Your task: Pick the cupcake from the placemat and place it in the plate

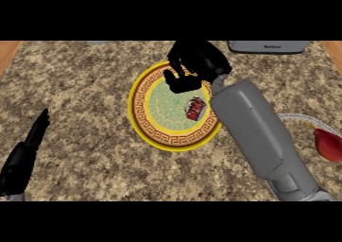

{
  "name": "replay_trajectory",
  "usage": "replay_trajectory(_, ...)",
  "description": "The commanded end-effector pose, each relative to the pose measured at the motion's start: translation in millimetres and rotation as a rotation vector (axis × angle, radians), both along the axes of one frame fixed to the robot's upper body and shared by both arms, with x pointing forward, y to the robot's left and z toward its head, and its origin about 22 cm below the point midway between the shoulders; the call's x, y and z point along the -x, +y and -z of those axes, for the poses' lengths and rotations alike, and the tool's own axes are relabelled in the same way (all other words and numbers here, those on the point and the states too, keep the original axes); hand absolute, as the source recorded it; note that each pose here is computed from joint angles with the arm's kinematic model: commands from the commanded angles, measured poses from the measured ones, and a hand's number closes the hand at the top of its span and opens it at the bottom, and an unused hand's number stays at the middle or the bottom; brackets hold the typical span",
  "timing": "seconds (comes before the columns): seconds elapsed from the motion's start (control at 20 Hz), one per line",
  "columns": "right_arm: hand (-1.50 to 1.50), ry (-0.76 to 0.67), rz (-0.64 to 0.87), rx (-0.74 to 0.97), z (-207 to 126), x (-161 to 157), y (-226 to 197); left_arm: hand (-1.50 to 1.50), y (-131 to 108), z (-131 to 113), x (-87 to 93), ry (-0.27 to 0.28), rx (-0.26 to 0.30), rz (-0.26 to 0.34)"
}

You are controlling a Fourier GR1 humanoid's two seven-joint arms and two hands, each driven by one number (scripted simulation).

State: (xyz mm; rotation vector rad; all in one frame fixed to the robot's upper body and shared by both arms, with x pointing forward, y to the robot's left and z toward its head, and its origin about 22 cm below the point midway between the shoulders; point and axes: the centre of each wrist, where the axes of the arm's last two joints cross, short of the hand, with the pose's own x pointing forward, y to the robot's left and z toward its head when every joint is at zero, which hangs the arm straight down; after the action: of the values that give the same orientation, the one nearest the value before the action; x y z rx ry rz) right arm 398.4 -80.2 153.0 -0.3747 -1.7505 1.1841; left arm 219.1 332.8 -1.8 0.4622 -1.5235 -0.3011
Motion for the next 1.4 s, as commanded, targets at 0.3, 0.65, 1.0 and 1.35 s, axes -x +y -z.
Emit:
replay_trajectory(0.3,-1.50,0.227,0.148,-0.067,64.7,-4.6,23.7,0.00,1.1,5.7,4.6,-0.009,-0.011,0.019)
replay_trajectory(0.65,-1.50,0.166,0.153,-0.241,65.2,-12.4,23.1,0.00,-3.5,0.1,-9.2,-0.008,0.015,0.016)
replay_trajectory(1.0,-1.50,0.136,0.322,-0.538,54.9,-27.0,-18.2,0.00,-11.8,10.5,1.6,-0.006,0.008,0.003)
replay_trajectory(1.35,-1.50,0.163,0.356,-0.786,39.2,-47.5,-118.2,0.00,4.3,3.4,0.8,0.002,0.000,0.010)
